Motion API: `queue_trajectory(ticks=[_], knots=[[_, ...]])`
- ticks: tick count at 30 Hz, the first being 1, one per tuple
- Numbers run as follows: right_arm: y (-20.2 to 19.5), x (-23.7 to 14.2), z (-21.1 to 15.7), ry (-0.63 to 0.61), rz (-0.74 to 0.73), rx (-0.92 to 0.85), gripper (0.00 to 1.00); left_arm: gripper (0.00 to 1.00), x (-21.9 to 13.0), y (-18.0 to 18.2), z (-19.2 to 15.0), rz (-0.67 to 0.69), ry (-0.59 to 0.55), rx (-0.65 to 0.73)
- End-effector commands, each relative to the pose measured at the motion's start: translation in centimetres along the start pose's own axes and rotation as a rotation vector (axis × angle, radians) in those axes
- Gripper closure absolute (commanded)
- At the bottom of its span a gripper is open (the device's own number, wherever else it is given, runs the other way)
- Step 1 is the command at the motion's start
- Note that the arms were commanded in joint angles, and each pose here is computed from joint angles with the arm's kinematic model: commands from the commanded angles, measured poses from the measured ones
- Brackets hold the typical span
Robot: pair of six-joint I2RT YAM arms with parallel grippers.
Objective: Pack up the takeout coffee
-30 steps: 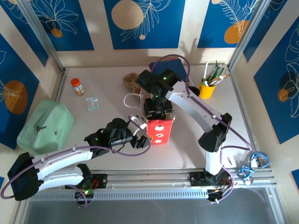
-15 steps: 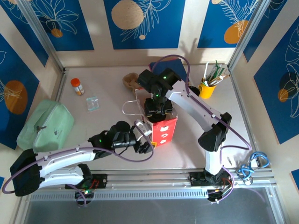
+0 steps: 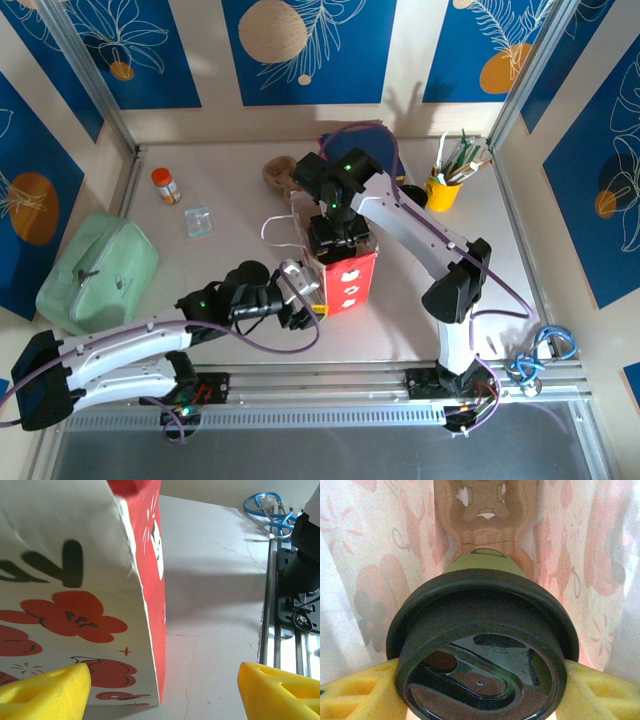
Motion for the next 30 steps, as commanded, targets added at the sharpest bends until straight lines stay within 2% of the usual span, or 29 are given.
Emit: queue_trajectory(ticks=[1, 30], knots=[[-1.2, 0.0, -2.5, 0.141, -0.056, -0.049, 0.37, 0.23, -0.6, 0.0, -0.4, 0.014, 0.013, 0.03], [-1.4, 1.8, -2.9, 0.207, -0.097, -0.015, 0.38, 0.22, -1.5, 0.3, -0.6, 0.046, 0.012, 0.031]])
Point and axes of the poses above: each hand's point on the last joint's axis, 136 mm out from that joint toward the fingers, its own x axis out along the fingers, its own y axis along the line the jaws close on, z = x × y, the point moved 2 cm from there along -x, back along the fingers
